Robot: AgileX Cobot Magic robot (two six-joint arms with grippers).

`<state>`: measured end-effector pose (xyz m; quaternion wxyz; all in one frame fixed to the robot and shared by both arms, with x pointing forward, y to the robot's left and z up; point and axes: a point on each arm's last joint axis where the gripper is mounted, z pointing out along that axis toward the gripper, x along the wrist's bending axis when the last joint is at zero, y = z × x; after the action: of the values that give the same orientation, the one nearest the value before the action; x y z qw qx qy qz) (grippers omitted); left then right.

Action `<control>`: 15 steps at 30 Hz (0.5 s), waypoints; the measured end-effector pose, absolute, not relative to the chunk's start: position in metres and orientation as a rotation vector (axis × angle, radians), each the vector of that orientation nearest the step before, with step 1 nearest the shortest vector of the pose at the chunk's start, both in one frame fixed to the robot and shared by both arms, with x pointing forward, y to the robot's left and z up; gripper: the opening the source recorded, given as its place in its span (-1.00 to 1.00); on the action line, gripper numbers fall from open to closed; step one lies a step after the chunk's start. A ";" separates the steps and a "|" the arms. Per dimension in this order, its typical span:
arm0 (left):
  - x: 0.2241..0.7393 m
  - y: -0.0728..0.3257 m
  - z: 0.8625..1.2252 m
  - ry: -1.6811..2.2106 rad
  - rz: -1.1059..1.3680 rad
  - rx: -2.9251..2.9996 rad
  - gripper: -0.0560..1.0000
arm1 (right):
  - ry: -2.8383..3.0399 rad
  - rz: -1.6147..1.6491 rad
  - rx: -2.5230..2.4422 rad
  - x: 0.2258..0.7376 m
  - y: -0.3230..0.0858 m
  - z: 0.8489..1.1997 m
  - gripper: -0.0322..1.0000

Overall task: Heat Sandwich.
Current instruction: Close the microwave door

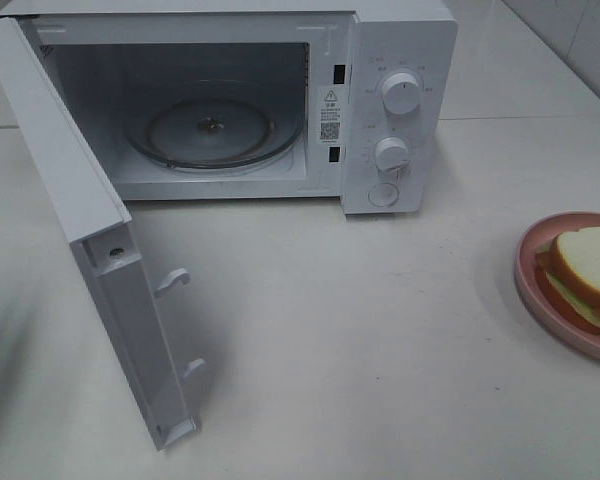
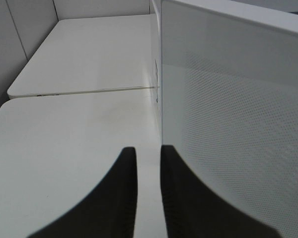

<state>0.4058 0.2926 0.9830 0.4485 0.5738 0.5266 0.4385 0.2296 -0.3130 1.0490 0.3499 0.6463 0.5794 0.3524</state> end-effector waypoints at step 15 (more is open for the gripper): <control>0.432 0.271 0.962 1.074 1.053 1.508 -0.89 | 1.501 0.913 1.674 0.230 -0.313 1.049 0.45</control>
<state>0.4324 0.2709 0.9619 0.4847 0.6194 0.4409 0.4324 0.2296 -0.3130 1.0490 0.3499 0.6463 0.5794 0.3524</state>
